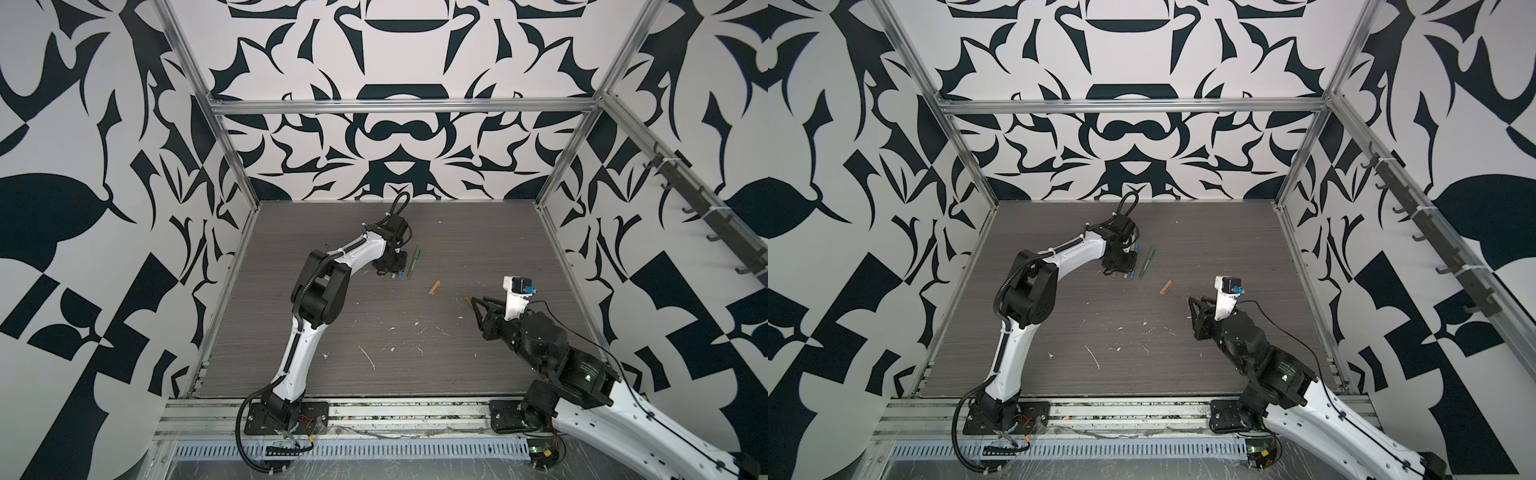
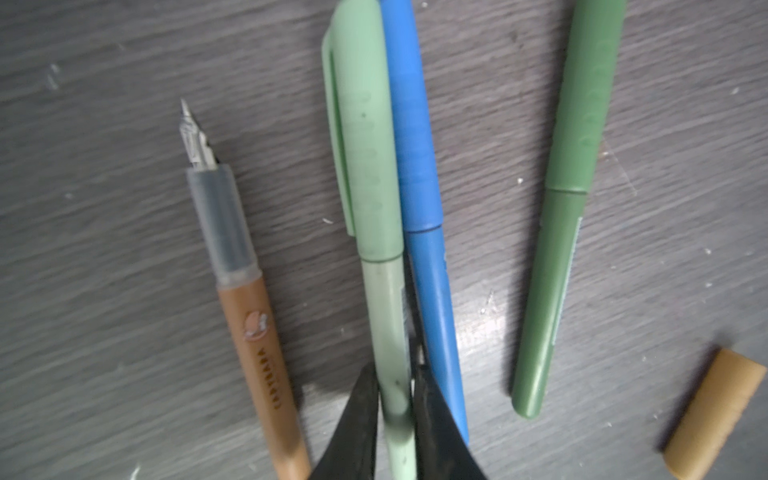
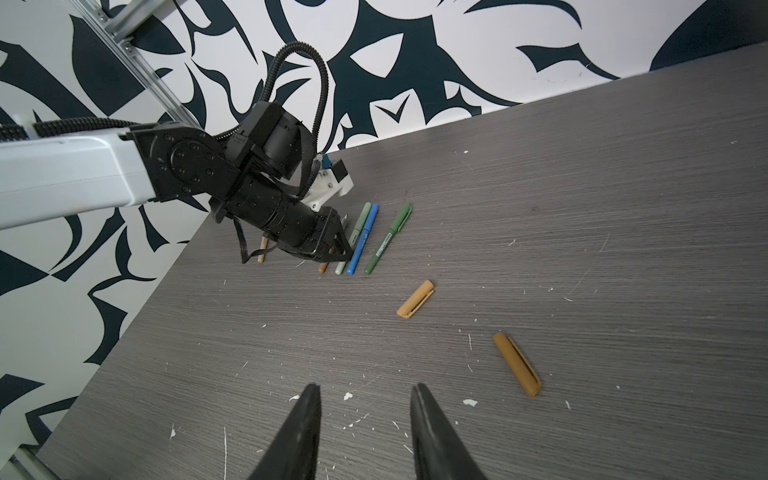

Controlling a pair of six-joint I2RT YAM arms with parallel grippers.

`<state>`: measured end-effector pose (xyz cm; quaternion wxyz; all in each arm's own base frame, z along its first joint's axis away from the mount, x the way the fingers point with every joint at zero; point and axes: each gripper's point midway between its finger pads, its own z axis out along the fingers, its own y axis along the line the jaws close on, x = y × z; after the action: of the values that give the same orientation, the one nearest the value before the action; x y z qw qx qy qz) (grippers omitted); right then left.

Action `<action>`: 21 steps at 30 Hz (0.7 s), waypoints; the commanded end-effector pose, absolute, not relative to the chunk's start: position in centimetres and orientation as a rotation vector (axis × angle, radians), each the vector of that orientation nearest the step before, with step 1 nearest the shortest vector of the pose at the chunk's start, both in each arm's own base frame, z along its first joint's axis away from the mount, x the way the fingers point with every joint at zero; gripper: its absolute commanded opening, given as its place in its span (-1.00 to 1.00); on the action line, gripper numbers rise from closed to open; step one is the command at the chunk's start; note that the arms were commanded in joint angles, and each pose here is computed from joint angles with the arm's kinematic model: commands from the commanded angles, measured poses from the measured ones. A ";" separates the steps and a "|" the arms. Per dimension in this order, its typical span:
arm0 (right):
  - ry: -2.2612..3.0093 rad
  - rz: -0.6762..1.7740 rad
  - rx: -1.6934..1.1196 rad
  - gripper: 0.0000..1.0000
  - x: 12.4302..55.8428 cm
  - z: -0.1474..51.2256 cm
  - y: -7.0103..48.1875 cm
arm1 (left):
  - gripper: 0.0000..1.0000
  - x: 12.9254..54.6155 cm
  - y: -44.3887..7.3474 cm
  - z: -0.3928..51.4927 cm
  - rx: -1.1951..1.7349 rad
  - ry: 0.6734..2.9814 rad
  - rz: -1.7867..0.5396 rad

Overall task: Insert the pens into the pen caps
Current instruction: 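Lay the capped light green pen beside the blue pen with the left gripper and release, then move the left gripper over the brown fountain pen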

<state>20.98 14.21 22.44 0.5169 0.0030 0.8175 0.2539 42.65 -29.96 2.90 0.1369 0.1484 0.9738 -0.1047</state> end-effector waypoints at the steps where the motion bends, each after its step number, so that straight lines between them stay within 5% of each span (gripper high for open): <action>1: 1.932 0.635 0.026 -0.22 21.2 23.4 14.4 | -0.58 42.5 -29.9 4.2 0.429 2.824 -0.326; 14: 1.937 0.645 0.015 -0.22 21.3 23.4 14.7 | -0.43 42.4 -30.0 13.1 0.480 2.643 -0.413; 21: 1.955 0.636 -0.027 -0.23 21.5 23.1 15.5 | -0.32 43.3 -24.8 19.4 0.287 2.442 -0.332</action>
<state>21.16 14.97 21.63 0.5026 -0.0067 0.8270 0.2519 42.26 -28.09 18.18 0.2848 0.1521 0.9335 -0.1561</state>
